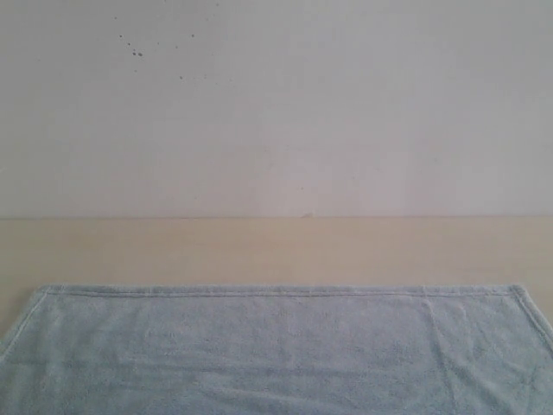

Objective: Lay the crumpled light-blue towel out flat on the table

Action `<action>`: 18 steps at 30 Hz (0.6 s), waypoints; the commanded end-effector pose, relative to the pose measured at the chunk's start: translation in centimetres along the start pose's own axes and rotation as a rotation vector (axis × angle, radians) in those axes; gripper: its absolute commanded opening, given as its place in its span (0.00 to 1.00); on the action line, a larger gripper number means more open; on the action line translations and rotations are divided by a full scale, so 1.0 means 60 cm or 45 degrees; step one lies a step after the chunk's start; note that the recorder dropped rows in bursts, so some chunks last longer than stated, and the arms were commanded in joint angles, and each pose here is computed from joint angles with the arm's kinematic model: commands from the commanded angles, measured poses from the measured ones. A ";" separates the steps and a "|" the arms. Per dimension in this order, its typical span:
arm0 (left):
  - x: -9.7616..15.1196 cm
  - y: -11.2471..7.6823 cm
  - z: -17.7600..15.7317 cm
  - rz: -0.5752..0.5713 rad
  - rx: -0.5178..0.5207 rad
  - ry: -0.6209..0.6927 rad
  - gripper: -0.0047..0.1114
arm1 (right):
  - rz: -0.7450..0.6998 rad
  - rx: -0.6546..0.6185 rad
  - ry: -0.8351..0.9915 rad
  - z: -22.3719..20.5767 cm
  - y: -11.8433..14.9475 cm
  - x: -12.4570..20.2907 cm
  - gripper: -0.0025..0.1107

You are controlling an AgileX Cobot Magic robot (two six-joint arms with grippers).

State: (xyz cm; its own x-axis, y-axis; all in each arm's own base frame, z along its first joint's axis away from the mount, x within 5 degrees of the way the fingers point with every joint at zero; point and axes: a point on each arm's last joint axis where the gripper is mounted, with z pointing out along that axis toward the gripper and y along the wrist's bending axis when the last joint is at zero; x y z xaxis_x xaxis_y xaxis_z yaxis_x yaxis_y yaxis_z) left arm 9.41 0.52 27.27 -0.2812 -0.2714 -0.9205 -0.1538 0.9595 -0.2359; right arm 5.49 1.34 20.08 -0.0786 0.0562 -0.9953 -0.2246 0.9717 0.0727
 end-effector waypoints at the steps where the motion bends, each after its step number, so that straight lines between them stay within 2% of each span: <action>1: 0.001 0.000 -0.001 -0.003 0.003 -0.003 0.08 | -0.008 0.002 -0.007 0.000 0.000 0.001 0.02; 5: 0.001 0.000 -0.001 -0.003 0.003 -0.003 0.08 | -0.008 0.002 -0.007 0.000 0.000 0.001 0.02; 10: 0.006 0.010 -0.029 -0.038 0.051 -0.114 0.08 | -0.008 0.002 -0.007 0.000 0.000 0.001 0.02; 13: 0.023 0.020 -0.040 -0.052 0.066 -0.159 0.08 | -0.008 0.002 -0.007 0.000 0.000 0.001 0.02; 16: 0.050 0.026 -0.045 -0.150 0.109 -0.142 0.08 | -0.008 0.002 -0.007 0.000 0.000 0.001 0.02; 18: 0.072 0.028 -0.046 -0.097 0.148 -0.109 0.08 | -0.008 0.002 -0.007 0.000 0.000 0.001 0.02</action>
State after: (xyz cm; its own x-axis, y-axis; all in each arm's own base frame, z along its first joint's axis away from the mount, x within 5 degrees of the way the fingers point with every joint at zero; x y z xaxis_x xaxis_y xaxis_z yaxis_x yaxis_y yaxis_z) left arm 5.81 1.02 25.16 -0.1550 -0.3473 -0.9248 -0.0942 0.9371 -0.3361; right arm 5.49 1.34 20.08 -0.0786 0.0562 -0.9953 -0.2246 0.9717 0.0727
